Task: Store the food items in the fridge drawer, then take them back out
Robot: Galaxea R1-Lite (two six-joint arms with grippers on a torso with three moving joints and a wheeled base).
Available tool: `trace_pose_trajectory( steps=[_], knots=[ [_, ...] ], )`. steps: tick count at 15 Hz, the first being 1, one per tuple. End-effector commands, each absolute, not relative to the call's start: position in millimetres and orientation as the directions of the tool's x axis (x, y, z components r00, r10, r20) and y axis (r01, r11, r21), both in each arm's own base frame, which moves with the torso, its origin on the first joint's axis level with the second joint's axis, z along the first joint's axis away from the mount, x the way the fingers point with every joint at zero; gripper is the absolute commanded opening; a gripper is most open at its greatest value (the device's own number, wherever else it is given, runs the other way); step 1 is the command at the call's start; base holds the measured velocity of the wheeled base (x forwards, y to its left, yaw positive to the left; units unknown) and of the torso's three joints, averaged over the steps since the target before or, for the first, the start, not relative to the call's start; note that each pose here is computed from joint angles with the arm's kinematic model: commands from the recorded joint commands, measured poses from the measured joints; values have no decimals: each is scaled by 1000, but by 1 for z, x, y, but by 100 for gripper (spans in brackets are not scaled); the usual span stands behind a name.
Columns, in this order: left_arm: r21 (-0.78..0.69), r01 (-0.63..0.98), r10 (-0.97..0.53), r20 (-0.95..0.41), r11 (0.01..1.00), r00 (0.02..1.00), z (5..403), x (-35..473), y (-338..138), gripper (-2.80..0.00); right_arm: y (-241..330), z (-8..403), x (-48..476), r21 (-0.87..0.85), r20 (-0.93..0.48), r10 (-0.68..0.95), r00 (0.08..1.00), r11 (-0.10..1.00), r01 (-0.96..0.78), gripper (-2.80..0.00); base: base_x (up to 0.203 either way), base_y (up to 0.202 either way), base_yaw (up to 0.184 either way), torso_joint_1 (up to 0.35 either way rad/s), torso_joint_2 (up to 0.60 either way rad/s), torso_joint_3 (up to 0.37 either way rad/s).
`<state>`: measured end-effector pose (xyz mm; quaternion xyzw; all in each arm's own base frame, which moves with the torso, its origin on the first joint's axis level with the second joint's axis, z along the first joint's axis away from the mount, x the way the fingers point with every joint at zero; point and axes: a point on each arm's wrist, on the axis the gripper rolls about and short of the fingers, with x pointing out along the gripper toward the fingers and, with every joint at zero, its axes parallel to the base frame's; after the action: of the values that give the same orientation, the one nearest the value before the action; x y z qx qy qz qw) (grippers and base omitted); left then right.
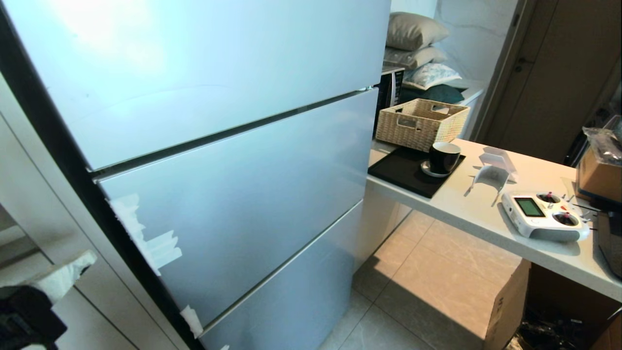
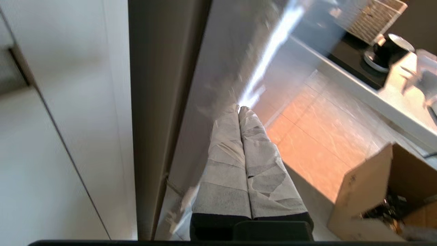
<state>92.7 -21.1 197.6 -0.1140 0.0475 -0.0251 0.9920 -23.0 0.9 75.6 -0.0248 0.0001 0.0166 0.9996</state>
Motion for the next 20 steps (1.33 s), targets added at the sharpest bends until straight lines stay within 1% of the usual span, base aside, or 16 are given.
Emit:
trace_pose_trajectory(
  steps=[1, 5, 8, 13, 15, 20],
  knots=[
    [-226, 5, -34, -126, 974, 991, 195, 117, -25, -280, 1, 76, -23, -51, -2, 34, 999, 998, -34, -280, 0, 0, 0, 0, 0, 0],
    [-236, -89, 67, -102, 968, 993, 195, 157, -19, -280, 1, 76, -23, -51, -2, 34, 999, 998, -34, -280, 0, 0, 0, 0, 0, 0],
    [-246, -92, 72, -90, 965, 993, 193, 165, -19, -280, 1, 76, -23, -51, -2, 34, 999, 998, -34, -280, 0, 0, 0, 0, 0, 0],
    [-268, -24, 1, -84, 963, 996, 193, 163, -30, -280, 1, 76, -23, -51, -2, 34, 999, 998, -34, -280, 0, 0, 0, 0, 0, 0],
    [-286, 21, -46, -81, 958, 996, 193, 158, -37, -280, 1, 76, -23, -51, -2, 34, 999, 998, -34, -280, 0, 0, 0, 0, 0, 0],
    [-301, 87, -107, -51, 950, 993, 195, 144, -41, -280, 1, 76, -23, -51, -2, 34, 999, 998, -34, -280, 0, 0, 0, 0, 0, 0]
  ],
)
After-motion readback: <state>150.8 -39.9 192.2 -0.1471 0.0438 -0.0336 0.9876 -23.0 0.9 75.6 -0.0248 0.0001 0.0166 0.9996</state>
